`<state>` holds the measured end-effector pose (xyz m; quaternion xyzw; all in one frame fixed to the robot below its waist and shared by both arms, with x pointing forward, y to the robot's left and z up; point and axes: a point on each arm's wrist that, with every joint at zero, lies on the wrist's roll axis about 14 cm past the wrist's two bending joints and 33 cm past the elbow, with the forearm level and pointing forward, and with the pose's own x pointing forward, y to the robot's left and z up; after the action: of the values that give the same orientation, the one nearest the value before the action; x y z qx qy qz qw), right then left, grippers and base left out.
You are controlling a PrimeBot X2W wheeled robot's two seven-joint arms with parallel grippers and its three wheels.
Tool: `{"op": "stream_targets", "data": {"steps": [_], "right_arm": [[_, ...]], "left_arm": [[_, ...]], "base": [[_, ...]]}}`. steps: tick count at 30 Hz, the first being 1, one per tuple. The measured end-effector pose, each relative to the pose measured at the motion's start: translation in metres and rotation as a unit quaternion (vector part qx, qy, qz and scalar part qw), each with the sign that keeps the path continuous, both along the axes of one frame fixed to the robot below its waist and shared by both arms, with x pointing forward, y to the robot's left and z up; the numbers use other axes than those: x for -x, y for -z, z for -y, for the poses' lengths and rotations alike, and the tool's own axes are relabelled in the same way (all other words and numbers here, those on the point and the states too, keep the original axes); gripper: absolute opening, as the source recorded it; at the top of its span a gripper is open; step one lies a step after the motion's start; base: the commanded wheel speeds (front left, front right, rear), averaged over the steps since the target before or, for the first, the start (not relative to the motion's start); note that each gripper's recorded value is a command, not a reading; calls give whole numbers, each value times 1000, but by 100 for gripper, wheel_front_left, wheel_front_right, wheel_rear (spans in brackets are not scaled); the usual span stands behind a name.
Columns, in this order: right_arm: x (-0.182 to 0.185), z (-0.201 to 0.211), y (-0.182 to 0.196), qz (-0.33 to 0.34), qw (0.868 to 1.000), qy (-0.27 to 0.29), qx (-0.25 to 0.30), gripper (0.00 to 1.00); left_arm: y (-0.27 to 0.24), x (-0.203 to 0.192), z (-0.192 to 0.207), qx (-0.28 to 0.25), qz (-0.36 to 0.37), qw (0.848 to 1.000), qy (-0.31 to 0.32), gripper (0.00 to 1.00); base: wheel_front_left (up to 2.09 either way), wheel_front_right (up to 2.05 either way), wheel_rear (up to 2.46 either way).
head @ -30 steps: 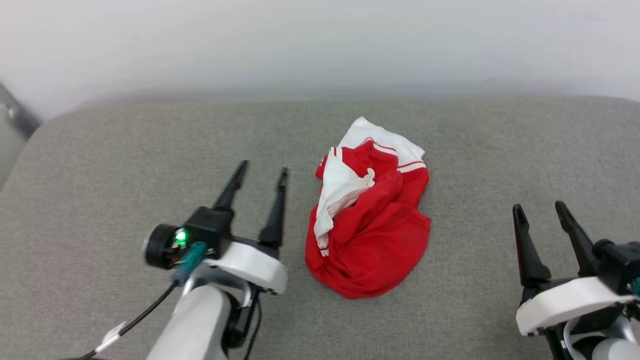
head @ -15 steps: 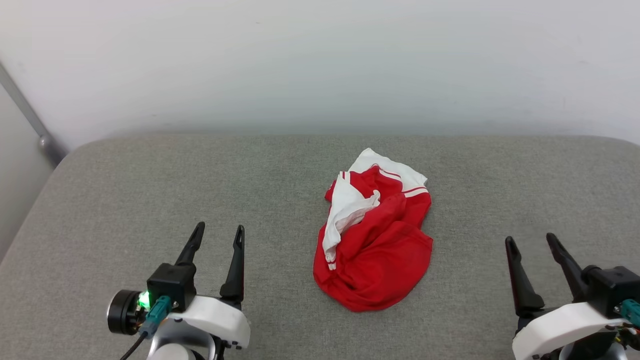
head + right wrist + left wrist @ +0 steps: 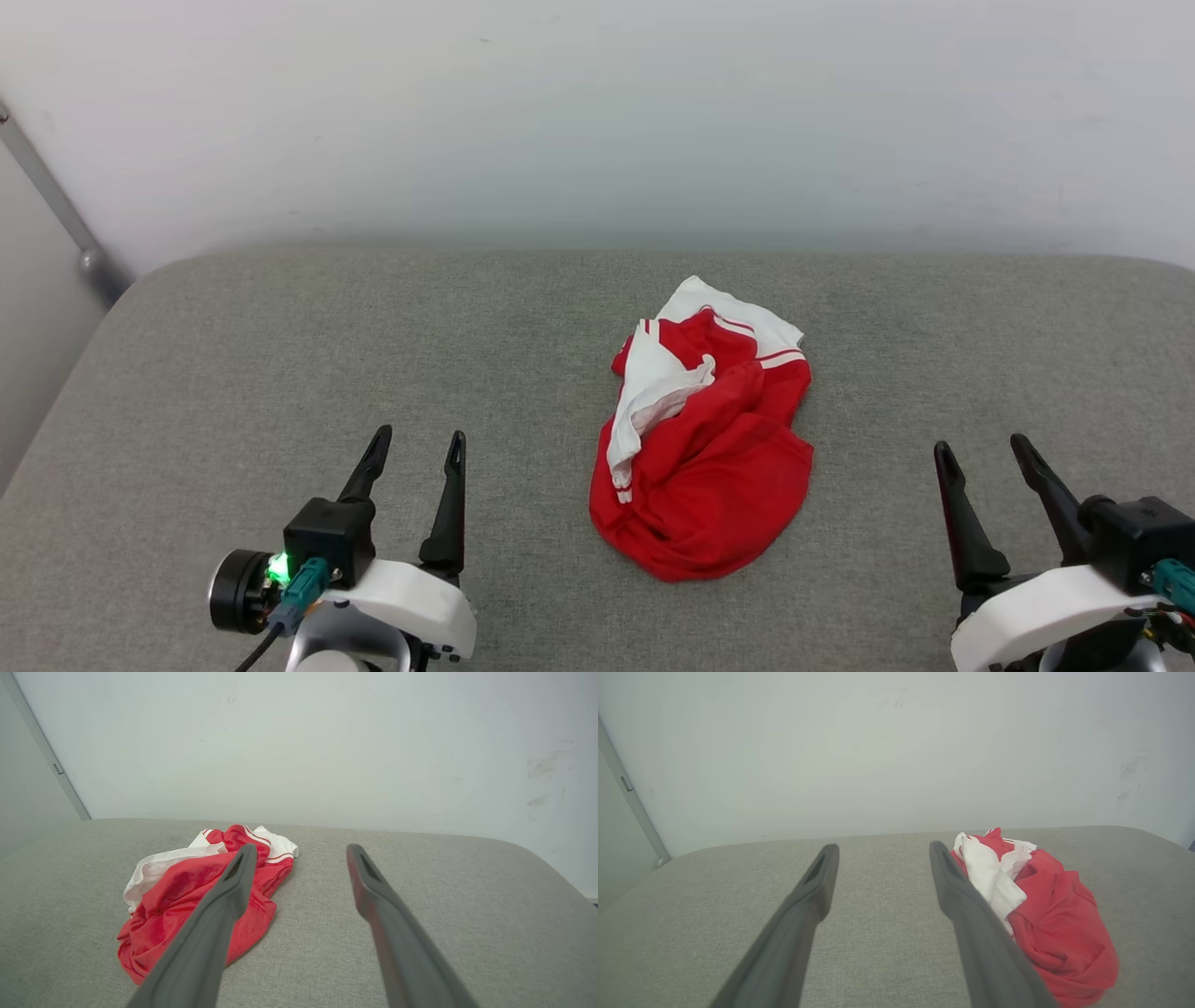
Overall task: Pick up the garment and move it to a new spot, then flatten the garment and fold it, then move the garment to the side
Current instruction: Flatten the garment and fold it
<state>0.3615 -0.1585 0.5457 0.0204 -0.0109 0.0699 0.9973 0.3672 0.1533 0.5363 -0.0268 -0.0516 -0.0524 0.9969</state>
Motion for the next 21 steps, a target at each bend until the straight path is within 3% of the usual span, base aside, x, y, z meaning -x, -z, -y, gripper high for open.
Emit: {"op": "stream_targets", "data": {"steps": [6,11,16,21], "right_arm": [[-3,-2,2,-4,1000,-3,-4,100],[-6,-3,4,-7,1000,-5,-3,100],[-12,-4,8,-15,1000,-5,-1,100],[-17,2,25,-40,999,3,-9,100]], "left_arm": [[-11,-13,13,-5,5,1000,29,100],[-25,-33,52,-20,-7,994,111,100],[-11,-53,96,-44,-87,976,193,100],[26,-68,120,-68,-200,948,237,100]], "base": [[0,0,0],[0,0,0],[0,0,0],[0,0,0]]}}
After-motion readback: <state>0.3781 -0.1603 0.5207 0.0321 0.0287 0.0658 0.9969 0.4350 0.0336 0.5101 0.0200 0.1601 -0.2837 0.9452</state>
